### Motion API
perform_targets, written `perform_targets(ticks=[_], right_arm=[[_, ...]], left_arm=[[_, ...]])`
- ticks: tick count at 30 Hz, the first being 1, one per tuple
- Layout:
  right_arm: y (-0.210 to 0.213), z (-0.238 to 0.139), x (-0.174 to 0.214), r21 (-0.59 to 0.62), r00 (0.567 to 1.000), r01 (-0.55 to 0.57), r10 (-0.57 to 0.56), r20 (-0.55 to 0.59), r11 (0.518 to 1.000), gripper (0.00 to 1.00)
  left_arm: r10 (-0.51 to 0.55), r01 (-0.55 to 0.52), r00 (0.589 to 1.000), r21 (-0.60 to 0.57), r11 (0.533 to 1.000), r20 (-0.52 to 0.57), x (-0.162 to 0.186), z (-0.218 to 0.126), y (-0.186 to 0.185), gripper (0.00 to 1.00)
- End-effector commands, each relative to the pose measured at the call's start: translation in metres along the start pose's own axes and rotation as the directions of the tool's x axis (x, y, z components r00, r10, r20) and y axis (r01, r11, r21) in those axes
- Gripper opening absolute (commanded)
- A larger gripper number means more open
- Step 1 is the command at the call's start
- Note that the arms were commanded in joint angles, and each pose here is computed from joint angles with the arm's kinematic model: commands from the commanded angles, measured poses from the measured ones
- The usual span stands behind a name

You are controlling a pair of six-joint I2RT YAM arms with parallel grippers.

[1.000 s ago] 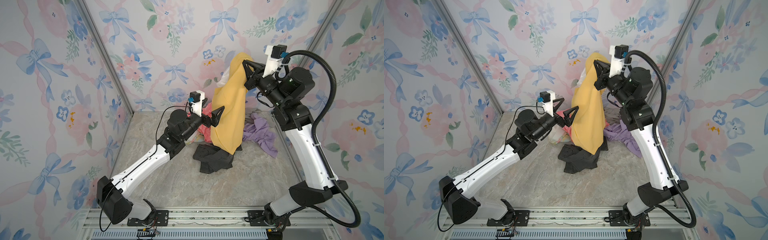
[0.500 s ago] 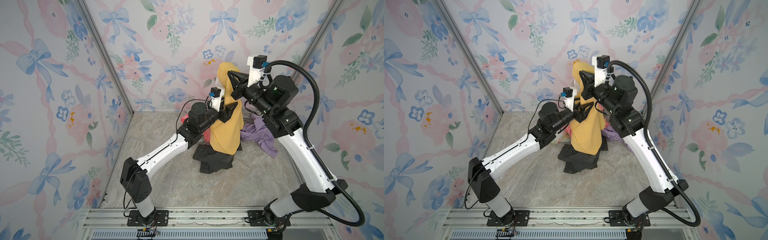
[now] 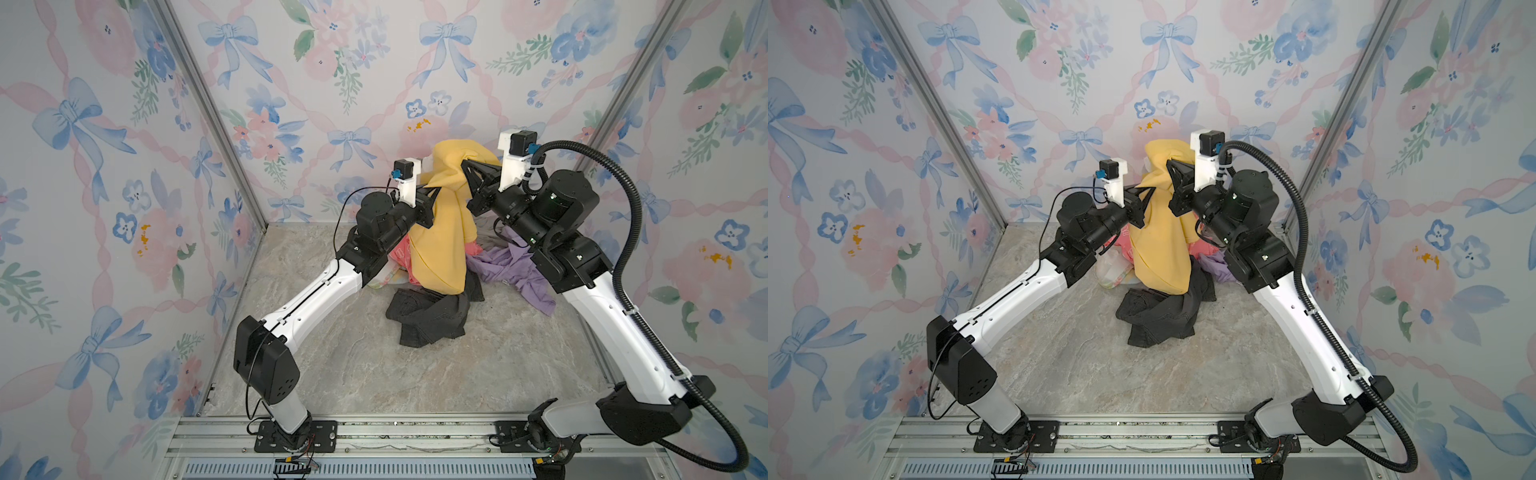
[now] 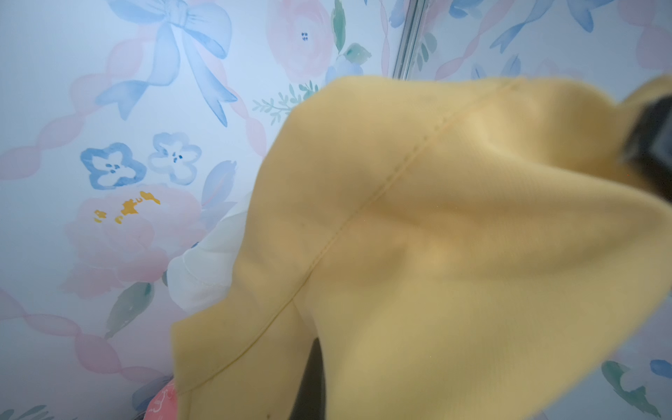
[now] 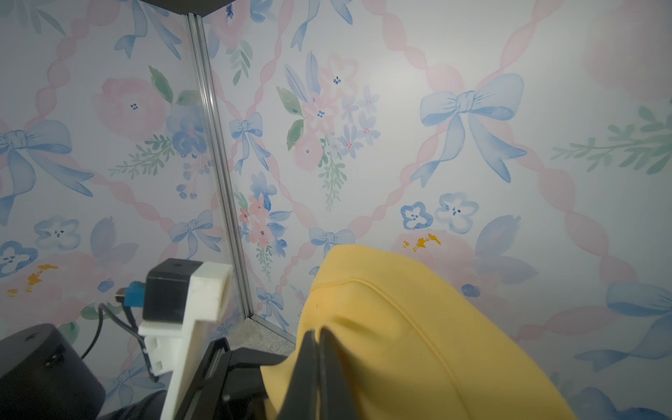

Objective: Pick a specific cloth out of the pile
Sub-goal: 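Grasp the hanging yellow cloth with the left gripper while the right holds it, then carry the yellow cloth off with the left gripper while the right releases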

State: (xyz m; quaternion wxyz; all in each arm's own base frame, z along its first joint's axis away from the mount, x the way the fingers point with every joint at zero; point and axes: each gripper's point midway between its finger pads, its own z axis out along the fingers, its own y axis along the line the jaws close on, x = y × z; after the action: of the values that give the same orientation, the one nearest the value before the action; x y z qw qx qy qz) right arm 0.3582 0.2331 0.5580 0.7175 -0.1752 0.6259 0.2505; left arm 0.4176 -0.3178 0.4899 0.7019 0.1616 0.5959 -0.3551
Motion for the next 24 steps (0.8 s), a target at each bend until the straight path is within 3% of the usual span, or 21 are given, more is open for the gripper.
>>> perform_targets(ticks=[1, 3, 6, 8, 16, 24], right_arm=[[0.0, -0.01, -0.004, -0.007, 1.0, -0.018, 0.018, -0.002, 1.0, 0.0], [0.001, -0.008, 0.01, -0.017, 0.998, -0.027, 0.026, -0.06, 0.999, 0.05], [0.005, -0.006, 0.034, -0.048, 0.989, -0.04, 0.033, -0.141, 0.998, 0.28], [0.008, -0.005, 0.052, -0.07, 0.98, -0.049, 0.035, -0.195, 0.996, 0.36], [0.023, -0.011, 0.098, -0.16, 0.95, -0.076, 0.022, -0.313, 0.984, 0.49], [0.036, -0.027, 0.147, -0.218, 0.908, -0.099, -0.002, -0.42, 0.971, 0.56]], left_arm=[[0.0, 0.004, 0.992, -0.03, 1.0, 0.129, -0.062, -0.027, 0.011, 0.0], [0.017, -0.009, 0.99, -0.058, 0.998, 0.143, -0.075, -0.036, 0.019, 0.0], [0.042, -0.027, 0.989, -0.107, 0.994, 0.14, -0.087, -0.045, 0.037, 0.0], [0.062, -0.043, 0.99, -0.144, 0.989, 0.128, -0.09, -0.051, 0.049, 0.0], [0.135, -0.113, 0.989, -0.288, 0.951, 0.057, -0.076, -0.08, 0.095, 0.0], [0.198, -0.165, 0.98, -0.421, 0.892, 0.034, -0.087, -0.117, 0.141, 0.0]])
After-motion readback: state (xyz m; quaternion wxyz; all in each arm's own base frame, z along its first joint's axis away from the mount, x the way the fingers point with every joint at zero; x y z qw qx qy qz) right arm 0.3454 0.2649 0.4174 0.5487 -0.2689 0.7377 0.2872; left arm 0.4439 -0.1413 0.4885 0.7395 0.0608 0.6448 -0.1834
